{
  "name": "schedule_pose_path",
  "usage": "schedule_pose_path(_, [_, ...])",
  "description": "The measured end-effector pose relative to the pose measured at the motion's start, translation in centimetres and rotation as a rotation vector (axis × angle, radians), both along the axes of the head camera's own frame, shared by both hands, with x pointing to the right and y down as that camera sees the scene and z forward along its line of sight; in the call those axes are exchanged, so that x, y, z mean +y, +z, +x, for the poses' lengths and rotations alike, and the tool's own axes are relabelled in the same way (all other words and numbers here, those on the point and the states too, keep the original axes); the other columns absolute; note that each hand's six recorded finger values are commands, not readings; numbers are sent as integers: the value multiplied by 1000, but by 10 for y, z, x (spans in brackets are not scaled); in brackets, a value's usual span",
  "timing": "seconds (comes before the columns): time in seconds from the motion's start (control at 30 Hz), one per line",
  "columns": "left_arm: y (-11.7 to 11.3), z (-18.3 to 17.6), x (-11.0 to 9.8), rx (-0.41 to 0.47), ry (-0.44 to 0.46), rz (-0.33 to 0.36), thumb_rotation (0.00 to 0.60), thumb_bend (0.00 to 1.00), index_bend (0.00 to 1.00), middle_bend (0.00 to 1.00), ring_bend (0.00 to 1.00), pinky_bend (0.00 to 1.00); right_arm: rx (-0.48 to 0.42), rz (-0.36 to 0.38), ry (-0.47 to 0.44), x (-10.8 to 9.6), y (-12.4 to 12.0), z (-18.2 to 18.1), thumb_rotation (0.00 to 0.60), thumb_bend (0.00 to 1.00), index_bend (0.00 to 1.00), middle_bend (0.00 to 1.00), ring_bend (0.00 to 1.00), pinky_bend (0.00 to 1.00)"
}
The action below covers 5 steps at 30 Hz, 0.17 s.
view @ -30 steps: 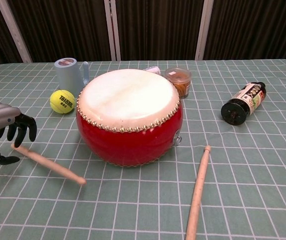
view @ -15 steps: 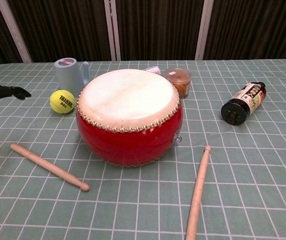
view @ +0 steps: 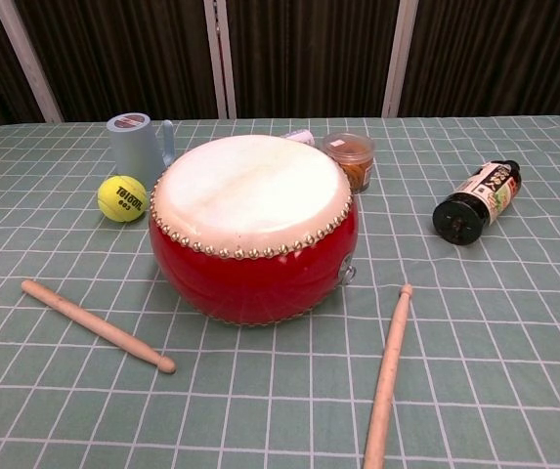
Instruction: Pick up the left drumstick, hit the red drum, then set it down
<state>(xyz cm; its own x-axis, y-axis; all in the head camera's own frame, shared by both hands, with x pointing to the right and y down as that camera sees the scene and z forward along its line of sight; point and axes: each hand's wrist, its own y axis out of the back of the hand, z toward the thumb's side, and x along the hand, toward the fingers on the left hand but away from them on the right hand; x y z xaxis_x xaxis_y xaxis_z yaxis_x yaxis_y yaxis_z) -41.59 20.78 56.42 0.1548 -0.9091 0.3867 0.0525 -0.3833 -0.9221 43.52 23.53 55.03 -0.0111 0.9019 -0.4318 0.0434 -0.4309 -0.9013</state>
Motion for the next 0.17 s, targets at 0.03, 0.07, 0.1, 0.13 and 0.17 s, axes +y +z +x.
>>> schedule_pose_path(0.03, [-1, -5, 3, -1, -10, 5, 600, 0, 0, 0, 0, 0, 1, 9, -1, -1, -1, 0, 600, 302, 0, 0, 0, 0])
schedule_pose_path(0.07, [-3, -8, 5, 4, -20, 7, 600, 0, 0, 0, 0, 0, 3, 17, -3, -2, -2, 0, 600, 302, 0, 0, 0, 0])
schedule_pose_path(0.1, [-4, -12, 8, 15, -35, 6, 600, 0, 0, 0, 0, 0, 6, 26, -5, -3, -3, 1, 600, 302, 0, 0, 0, 0])
schedule_pose_path(0.13, [-5, -15, 10, 23, -46, 6, 600, 0, 0, 0, 0, 0, 10, 40, -10, -4, -4, 1, 600, 301, 0, 0, 0, 0])
schedule_pose_path(0.17, [-6, -17, 11, 30, -56, 8, 600, 0, 0, 0, 0, 0, 14, 51, -13, -5, -6, 1, 600, 301, 0, 0, 0, 0])
